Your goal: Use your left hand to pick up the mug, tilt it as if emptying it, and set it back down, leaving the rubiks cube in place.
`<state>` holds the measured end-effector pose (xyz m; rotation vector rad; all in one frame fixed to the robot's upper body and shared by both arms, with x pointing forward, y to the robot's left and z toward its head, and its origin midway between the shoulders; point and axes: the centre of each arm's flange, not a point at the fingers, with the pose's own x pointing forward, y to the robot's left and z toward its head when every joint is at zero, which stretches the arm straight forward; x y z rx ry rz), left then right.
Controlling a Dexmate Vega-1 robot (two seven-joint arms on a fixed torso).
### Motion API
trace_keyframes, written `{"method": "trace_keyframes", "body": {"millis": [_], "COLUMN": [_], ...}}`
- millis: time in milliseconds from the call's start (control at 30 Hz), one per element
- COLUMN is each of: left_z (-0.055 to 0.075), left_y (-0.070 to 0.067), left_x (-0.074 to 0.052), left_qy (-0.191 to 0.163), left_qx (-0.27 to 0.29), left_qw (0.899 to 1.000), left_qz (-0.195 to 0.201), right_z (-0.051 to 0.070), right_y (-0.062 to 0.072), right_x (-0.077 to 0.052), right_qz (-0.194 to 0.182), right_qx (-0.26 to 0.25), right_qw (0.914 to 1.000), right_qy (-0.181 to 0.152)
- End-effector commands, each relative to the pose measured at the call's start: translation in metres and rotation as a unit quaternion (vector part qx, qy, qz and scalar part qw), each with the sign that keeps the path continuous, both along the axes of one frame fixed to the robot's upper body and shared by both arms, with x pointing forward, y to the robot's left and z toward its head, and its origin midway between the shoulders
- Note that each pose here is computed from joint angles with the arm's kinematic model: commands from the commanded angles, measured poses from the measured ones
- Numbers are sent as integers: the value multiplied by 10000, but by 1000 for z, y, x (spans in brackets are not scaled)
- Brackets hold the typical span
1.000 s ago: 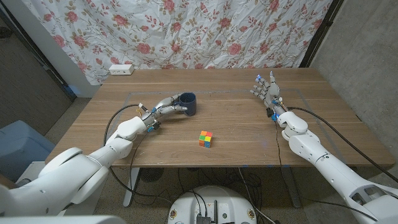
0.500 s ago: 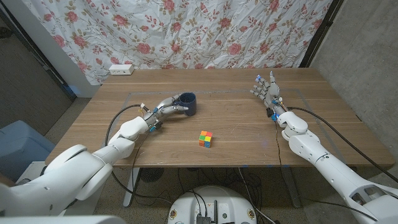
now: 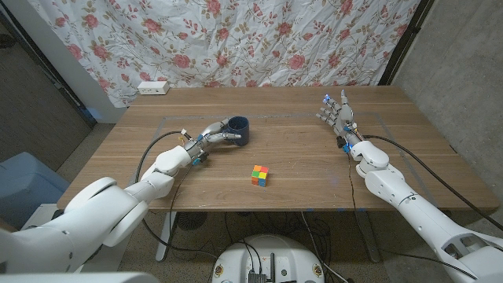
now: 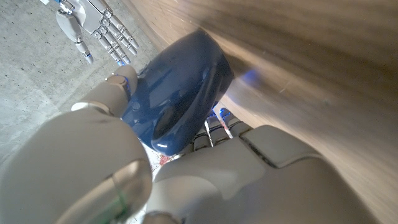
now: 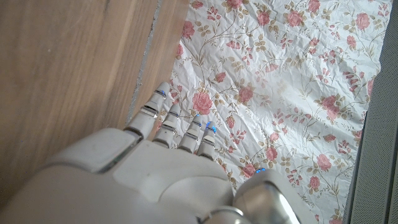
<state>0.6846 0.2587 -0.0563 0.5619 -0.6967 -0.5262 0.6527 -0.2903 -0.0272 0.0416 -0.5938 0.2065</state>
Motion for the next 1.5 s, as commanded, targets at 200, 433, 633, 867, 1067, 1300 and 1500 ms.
{"method": "trace_keyframes", "body": {"millis": [200, 433, 633, 867, 1067, 1300, 1500], "left_z": [0, -1, -4, -4, -4, -4, -6], "left_y": [-8, -8, -9, -7, -5, -3, -2], "left_x": [2, 4, 5, 5, 4, 4, 2], "left_qy": [-55, -91, -79, -138, -184, -196, -229], "left_qx": [-79, -171, -215, -353, -463, -557, -669], "left_qw": [9999, 9996, 9994, 9985, 9979, 9972, 9964], "left_qz": [71, 196, 269, 388, 420, 452, 477], "right_z": [0, 0, 0, 0, 0, 0, 0], "right_y": [0, 0, 0, 0, 0, 0, 0], "right_x": [0, 0, 0, 0, 0, 0, 0], "right_qz": [-1, -1, 0, -3, -3, 1, 0], "right_qx": [0, 0, 0, 0, 0, 0, 0], "right_qw": [10000, 10000, 10000, 10000, 10000, 10000, 10000], "right_qy": [1, 1, 2, 0, 0, 2, 1]}}
